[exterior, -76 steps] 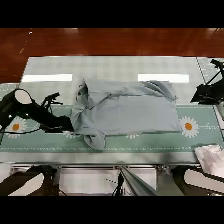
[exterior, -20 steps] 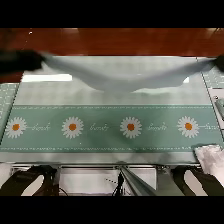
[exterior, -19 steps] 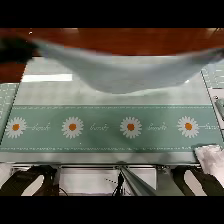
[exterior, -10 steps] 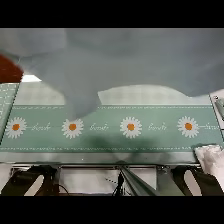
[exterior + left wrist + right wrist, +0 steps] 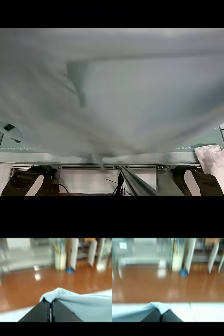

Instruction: Fold the shirts.

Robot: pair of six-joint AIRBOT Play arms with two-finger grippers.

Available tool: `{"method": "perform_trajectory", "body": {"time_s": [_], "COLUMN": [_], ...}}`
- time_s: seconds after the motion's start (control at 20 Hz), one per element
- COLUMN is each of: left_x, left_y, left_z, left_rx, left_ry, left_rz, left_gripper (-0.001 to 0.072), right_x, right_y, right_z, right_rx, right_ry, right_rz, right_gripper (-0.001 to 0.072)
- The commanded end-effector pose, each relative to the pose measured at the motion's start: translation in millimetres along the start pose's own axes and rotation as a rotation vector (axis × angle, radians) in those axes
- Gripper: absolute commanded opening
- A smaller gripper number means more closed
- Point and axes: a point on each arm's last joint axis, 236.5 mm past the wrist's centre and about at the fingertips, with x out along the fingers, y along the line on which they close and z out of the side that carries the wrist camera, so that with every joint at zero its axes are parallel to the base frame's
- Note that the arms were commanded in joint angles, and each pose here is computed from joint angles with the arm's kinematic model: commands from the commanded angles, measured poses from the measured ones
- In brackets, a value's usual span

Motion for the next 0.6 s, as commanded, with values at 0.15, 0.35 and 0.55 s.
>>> {"method": "perform_trajectory", "body": {"time_s": [0.15,0.35,0.55], "left_x": [56.5,147.7,255.2], "left_y": [3.8,22.9,34.7], "left_z": [-145.9,-213.4,-242.5], "left_rx": [-0.180,-0.264,-0.348], "left_ry": [0.460,0.546,0.480], "left_rz": [-0.015,0.008,-0.020], "left_gripper": [0.0030,0.0030,0.0030], "right_x": [51.3,150.5,257.4], "right_y": [-6.2,-11.6,9.8], "right_z": [-135.8,-195.0,-251.8], "right_rx": [0.042,0.111,0.116], "right_ry": [0.673,0.908,0.954], "right_rz": [0.060,0.136,0.200], "right_gripper": [0.0022,0.0022,0.0023]}}
